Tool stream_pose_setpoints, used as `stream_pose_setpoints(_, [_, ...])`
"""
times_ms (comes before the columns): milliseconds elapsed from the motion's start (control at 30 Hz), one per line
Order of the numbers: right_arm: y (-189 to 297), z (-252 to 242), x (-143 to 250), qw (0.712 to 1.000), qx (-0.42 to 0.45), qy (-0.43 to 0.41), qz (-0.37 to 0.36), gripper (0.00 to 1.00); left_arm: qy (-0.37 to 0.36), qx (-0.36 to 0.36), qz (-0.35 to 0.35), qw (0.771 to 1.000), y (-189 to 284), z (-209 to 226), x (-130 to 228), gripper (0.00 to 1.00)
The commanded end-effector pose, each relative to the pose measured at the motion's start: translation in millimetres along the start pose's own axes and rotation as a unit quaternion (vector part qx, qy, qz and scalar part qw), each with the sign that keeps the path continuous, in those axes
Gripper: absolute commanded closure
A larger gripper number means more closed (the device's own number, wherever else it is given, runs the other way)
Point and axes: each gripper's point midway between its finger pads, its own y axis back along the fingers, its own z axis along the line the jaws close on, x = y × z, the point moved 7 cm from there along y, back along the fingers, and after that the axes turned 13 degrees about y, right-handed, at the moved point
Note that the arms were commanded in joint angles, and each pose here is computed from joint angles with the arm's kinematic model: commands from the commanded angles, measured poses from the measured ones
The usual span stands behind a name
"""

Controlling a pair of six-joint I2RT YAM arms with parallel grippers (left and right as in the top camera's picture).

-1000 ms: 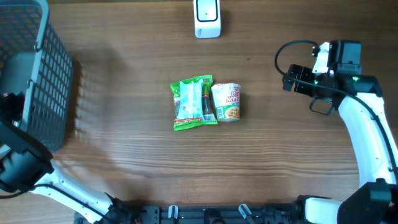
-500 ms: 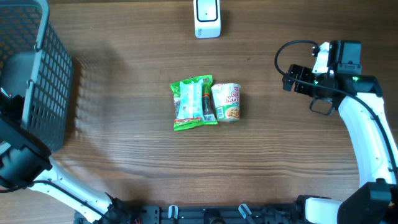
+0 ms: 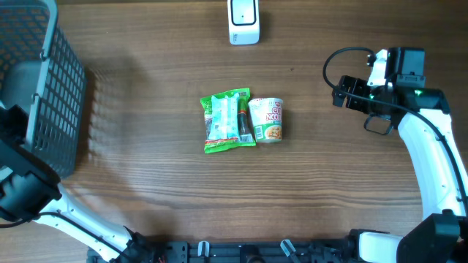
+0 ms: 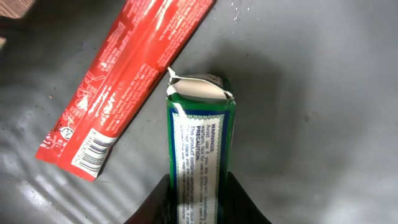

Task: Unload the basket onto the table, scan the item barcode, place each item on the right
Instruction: 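Reach the left gripper into the basket and grasp the green AXE Brand box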

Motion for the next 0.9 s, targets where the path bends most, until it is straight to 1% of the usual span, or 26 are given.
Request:
stream_pose_setpoints(0, [2, -2, -3, 1.0, 0.008, 0.009, -0.005, 0.0, 0.011, 0.023, -0.061, 0.998, 45, 2, -14, 0.88])
stream_pose_setpoints(67, [2, -2, -3, 1.0, 0.008, 0.009, -0.005, 0.0, 0.014, 0.035, -0.075, 0.997, 55, 1, -15, 0.88])
stream_pose_setpoints(133, [2, -2, -3, 1.0, 0.008, 0.009, -0.005, 0.0, 0.013, 0.063, -0.088, 0.994, 70, -2, -16, 0.88])
stream_pose_setpoints(233, [1, -2, -3, 1.0, 0.008, 0.009, -0.005, 0.0, 0.018, 0.114, -0.13, 0.985, 104, -7, -19, 0.82])
stream_pose_setpoints(267, [2, -2, -3, 1.0, 0.008, 0.009, -0.005, 0.0, 0.027, 0.125, -0.144, 0.981, 115, -7, -20, 0.82])
stream_pose_setpoints(333, [2, -2, -3, 1.0, 0.008, 0.008, -0.005, 0.0, 0.054, 0.16, -0.197, 0.966, 157, -6, -21, 0.82])
stream_pose_setpoints(400, [2, -2, -3, 1.0, 0.008, 0.008, -0.005, 0.0, 0.072, 0.189, -0.237, 0.95, 192, -3, -17, 0.8])
stream_pose_setpoints(467, [2, -2, -3, 1.0, 0.008, 0.009, -0.005, 0.0, 0.096, 0.227, -0.276, 0.929, 234, 1, -7, 0.79])
stream_pose_setpoints(567, [1, -2, -3, 1.0, 0.008, 0.009, -0.005, 0.0, 0.119, 0.276, -0.315, 0.9, 286, 2, 17, 0.79])
stream_pose_setpoints(633, [2, -2, -3, 1.0, 0.008, 0.008, -0.005, 0.0, 0.104, 0.312, -0.336, 0.882, 320, -5, 41, 0.78])
stream_pose_setpoints(700, [2, -2, -3, 1.0, 0.008, 0.009, -0.005, 0.0, 0.067, 0.348, -0.343, 0.87, 348, -21, 72, 0.78])
stream_pose_setpoints(800, [1, -2, -3, 1.0, 0.008, 0.009, -0.005, 0.0, 0.005, 0.381, -0.315, 0.869, 364, -50, 118, 0.77])
stream_pose_setpoints(867, [1, -2, -3, 1.0, 0.008, 0.009, -0.005, 0.0, -0.043, 0.389, -0.269, 0.88, 361, -73, 149, 0.75])
